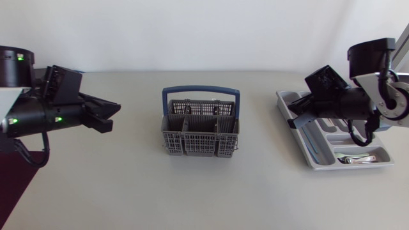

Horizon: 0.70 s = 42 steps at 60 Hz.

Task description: Sort the cutlery from the basket into the organizer compartments.

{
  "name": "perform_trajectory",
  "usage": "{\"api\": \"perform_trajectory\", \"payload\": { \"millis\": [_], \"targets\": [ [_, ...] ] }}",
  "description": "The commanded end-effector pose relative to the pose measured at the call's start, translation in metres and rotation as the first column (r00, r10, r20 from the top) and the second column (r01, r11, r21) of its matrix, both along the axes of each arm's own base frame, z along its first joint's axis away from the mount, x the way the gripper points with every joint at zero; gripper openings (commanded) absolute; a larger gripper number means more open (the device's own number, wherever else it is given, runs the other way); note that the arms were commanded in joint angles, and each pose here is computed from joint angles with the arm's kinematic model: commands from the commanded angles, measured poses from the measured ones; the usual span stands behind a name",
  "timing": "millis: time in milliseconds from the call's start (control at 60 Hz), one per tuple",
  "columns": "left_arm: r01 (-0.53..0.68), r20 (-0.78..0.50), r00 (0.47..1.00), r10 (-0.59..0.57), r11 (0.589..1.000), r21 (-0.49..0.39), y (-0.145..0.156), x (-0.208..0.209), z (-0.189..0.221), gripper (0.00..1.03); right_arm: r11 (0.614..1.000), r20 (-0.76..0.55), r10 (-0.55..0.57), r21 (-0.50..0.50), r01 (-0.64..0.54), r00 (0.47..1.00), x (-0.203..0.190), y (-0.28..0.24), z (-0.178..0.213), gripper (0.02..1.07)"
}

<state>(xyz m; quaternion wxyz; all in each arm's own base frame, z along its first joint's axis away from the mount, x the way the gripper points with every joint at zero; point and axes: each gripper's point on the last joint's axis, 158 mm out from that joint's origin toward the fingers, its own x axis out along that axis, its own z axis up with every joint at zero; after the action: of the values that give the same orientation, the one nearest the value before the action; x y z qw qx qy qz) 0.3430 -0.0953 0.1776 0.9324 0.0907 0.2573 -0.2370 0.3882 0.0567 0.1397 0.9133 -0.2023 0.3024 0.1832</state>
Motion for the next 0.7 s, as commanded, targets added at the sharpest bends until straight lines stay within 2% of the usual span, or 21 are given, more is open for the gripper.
{"api": "perform_trajectory", "payload": {
  "millis": [0, 50, 83, 150, 217, 483, 567, 683],
  "targets": [
    [-0.030, 0.005, 1.000, 0.030, 0.999, -0.011, 0.009, -0.012, 0.001, 0.37, 0.999, -0.004, -0.037, 0.006, 0.037, 0.999, -0.013, -0.010, -0.001, 0.78],
    [-0.039, 0.025, 0.999, 0.039, 0.999, -0.013, 0.012, -0.016, 0.007, 0.47, 0.999, 0.008, -0.044, 0.006, 0.044, 0.999, -0.018, -0.013, 0.003, 0.96],
    [-0.046, 0.034, 0.998, 0.046, 0.999, -0.013, 0.015, -0.019, 0.009, 0.57, 0.999, 0.012, -0.047, 0.004, 0.047, 0.999, -0.022, -0.015, 0.003, 1.02],
    [-0.065, 0.052, 0.997, 0.065, 0.998, -0.015, 0.021, -0.024, 0.013, 0.84, 0.999, 0.030, -0.054, -0.003, 0.054, 0.998, -0.028, -0.017, 0.008, 1.03],
    [-0.076, 0.063, 0.995, 0.077, 0.997, -0.023, 0.023, -0.029, 0.017, 0.99, 0.998, 0.042, -0.061, -0.003, 0.061, 0.997, -0.035, -0.020, 0.010, 1.03],
    [-0.136, 0.114, 0.984, 0.140, 0.990, -0.042, 0.041, -0.044, 0.026, 0.99, 0.997, 0.085, -0.069, -0.018, 0.071, 0.994, -0.065, -0.025, 0.014, 1.03],
    [-0.187, 0.163, 0.967, 0.196, 0.980, -0.069, 0.054, -0.050, 0.036, 0.99, 0.997, 0.105, -0.072, -0.023, 0.075, 0.992, -0.076, -0.028, 0.016, 1.03],
    [-0.193, 0.248, 0.946, 0.208, 0.978, -0.082, 0.056, -0.066, 0.050, 0.99, 0.995, 0.145, -0.086, -0.041, 0.093, 0.986, -0.088, -0.037, 0.021, 1.03]
  ]
}}
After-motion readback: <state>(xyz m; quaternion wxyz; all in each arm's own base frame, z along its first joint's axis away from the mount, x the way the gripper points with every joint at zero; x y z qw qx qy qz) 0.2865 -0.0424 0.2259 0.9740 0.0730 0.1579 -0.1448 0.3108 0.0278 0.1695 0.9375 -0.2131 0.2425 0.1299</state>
